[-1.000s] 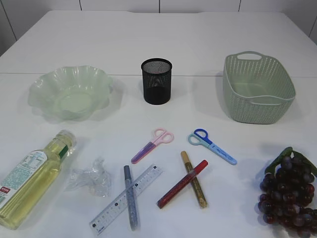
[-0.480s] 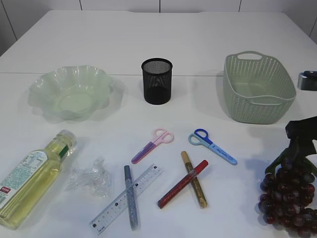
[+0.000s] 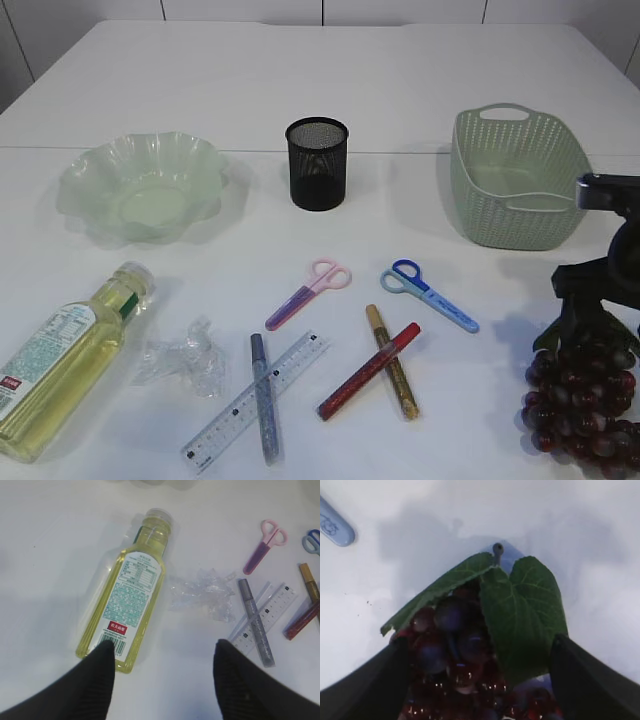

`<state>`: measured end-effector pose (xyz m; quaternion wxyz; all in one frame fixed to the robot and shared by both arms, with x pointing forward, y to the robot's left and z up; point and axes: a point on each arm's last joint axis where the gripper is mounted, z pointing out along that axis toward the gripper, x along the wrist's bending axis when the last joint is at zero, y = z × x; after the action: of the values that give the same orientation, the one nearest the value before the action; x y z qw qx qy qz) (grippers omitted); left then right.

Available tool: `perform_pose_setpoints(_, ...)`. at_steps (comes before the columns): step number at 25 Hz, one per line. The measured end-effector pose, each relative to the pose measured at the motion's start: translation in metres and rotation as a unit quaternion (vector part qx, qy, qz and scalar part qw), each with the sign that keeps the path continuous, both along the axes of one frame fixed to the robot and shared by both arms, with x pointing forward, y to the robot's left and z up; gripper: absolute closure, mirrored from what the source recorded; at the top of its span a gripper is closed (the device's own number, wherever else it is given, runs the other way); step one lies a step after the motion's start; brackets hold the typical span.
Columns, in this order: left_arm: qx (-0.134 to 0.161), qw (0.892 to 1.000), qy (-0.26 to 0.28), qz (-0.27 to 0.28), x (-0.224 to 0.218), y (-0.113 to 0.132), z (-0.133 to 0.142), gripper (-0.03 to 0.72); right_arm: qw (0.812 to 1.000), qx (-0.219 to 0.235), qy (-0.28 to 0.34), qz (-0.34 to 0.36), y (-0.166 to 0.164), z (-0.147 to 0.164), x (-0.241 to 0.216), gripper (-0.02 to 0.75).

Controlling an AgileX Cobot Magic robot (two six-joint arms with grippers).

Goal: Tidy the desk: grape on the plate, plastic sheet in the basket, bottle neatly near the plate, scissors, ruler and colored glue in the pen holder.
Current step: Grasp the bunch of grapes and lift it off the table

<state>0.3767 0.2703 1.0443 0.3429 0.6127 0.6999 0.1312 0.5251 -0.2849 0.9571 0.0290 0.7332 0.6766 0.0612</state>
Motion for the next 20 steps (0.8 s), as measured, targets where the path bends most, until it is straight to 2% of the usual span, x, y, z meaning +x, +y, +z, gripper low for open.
perform_pose_setpoints(8, 0.000, 1.000, 0.000, 0.000, 0.000, 0.000, 0.000, 0.231, 1.000, -0.002, 0.023, 0.000, 0.000, -0.026, 0.008, 0.077)
perform_pose_setpoints(20, 0.000, 1.000, 0.000, 0.000, 0.000, 0.000, 0.000, 0.231, 0.999, -0.002, 0.034, -0.002, 0.000, -0.049, 0.016, 0.086)
